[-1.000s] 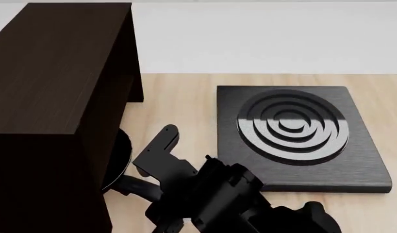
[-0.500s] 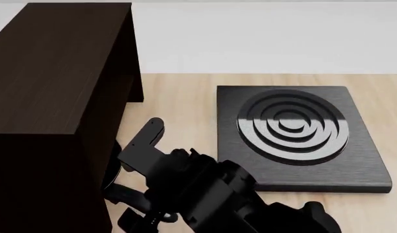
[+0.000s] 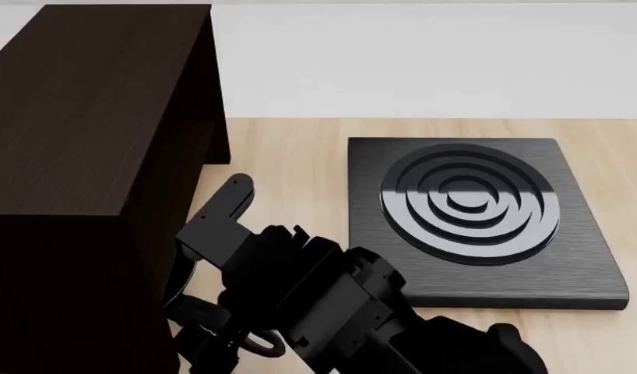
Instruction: Put the frying pan under the cabinet shelf.
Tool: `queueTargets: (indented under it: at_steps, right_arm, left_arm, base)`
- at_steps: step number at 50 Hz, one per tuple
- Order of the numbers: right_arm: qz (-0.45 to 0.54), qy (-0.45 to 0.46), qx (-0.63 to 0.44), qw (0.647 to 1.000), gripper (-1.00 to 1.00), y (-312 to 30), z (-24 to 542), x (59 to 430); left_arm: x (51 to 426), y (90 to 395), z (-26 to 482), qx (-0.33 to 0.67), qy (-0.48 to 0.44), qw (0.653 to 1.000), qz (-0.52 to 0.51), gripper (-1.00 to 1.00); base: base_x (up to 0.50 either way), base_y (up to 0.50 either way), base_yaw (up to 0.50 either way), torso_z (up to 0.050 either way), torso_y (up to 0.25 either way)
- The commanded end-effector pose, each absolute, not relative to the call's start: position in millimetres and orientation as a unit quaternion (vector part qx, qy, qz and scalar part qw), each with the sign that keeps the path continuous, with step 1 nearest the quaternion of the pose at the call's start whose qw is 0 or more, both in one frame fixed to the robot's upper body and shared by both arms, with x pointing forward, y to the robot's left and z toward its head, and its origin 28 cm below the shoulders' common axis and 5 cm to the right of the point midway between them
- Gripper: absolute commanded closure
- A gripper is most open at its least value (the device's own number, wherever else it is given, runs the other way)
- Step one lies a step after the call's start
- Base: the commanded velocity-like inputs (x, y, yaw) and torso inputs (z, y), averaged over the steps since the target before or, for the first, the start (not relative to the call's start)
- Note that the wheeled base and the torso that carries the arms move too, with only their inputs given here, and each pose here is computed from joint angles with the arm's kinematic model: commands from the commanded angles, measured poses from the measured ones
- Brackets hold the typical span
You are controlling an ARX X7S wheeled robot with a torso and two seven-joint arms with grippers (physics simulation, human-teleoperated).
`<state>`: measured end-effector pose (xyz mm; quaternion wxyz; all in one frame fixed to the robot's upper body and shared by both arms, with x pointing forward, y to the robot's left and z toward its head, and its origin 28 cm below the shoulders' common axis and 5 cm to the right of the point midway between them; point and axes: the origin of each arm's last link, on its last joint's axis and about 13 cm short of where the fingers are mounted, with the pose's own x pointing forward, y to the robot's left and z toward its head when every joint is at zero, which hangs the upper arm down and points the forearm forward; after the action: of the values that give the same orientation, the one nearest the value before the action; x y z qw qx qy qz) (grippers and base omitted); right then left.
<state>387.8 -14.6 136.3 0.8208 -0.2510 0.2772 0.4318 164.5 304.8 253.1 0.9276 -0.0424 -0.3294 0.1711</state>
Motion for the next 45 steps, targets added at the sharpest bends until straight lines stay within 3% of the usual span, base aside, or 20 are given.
queueTargets:
  at_steps: [1,21,45]
  right_arm:
    - [0.424,0.261,-0.247,0.832,-1.00,-16,145,392]
    - [0.357,0.236,-0.218,0.877,-1.00,-80,163,304]
    - [0.224,0.106,-0.139,0.959,-1.00,-129,194,186]
  left_arm:
    - [162,303,255,-0.046,-0.335,0.927,0.165,-1.00]
    - [157,301,258,-0.052,-0.343,0.924,0.160,-1.00]
    - [159,294,262,-0.051,-0.345,0.926,0.143,-1.00]
  base:
    - [0.00,0.00,0.00,0.000,0.000]
    - [0.00,0.00,0.00,0.000,0.000]
    - [0.00,0.00,0.00,0.000,0.000]
